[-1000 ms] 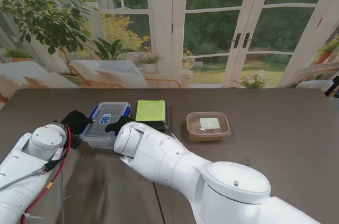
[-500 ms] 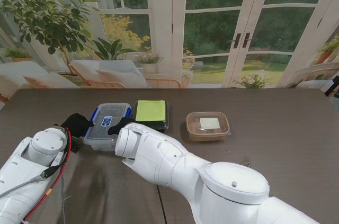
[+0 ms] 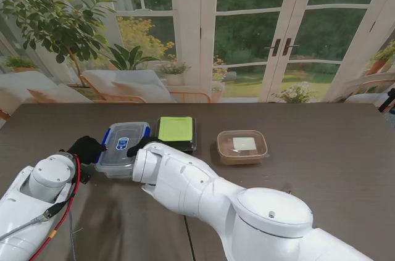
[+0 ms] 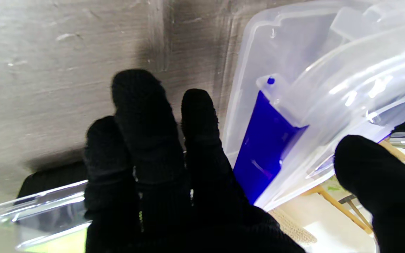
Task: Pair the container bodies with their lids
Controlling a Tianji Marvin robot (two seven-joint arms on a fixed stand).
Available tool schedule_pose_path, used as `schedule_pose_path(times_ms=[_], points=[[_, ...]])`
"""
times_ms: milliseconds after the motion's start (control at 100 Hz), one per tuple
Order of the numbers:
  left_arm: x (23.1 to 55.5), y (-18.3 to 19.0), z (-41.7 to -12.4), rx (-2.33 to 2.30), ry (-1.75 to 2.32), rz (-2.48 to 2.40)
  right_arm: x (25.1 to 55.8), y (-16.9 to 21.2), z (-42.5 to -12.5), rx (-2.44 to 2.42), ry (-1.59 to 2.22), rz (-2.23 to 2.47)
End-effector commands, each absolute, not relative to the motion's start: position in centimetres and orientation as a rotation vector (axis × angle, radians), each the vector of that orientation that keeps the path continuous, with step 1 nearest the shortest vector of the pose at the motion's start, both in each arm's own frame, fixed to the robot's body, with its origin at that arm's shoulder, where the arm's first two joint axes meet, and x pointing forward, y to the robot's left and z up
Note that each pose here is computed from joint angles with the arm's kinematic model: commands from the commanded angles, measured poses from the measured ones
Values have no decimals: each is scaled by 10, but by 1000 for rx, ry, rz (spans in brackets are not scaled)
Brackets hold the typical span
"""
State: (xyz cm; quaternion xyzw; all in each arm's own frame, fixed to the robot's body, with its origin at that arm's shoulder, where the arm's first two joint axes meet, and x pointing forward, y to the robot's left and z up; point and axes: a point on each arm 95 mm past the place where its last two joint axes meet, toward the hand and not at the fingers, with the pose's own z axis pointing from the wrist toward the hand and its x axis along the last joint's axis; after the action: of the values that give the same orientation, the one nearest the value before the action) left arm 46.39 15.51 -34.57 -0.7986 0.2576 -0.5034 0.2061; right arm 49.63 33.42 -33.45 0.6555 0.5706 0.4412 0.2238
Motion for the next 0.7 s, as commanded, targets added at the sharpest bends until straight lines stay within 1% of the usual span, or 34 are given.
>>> schedule_pose_path(times_ms=[0, 690], points=[[463, 146, -342, -2231, 737, -1430, 487, 351, -330, 1809, 1621, 1240], [456, 146, -341, -2232, 750, -1404, 503, 338, -321, 1784, 1593, 1198]])
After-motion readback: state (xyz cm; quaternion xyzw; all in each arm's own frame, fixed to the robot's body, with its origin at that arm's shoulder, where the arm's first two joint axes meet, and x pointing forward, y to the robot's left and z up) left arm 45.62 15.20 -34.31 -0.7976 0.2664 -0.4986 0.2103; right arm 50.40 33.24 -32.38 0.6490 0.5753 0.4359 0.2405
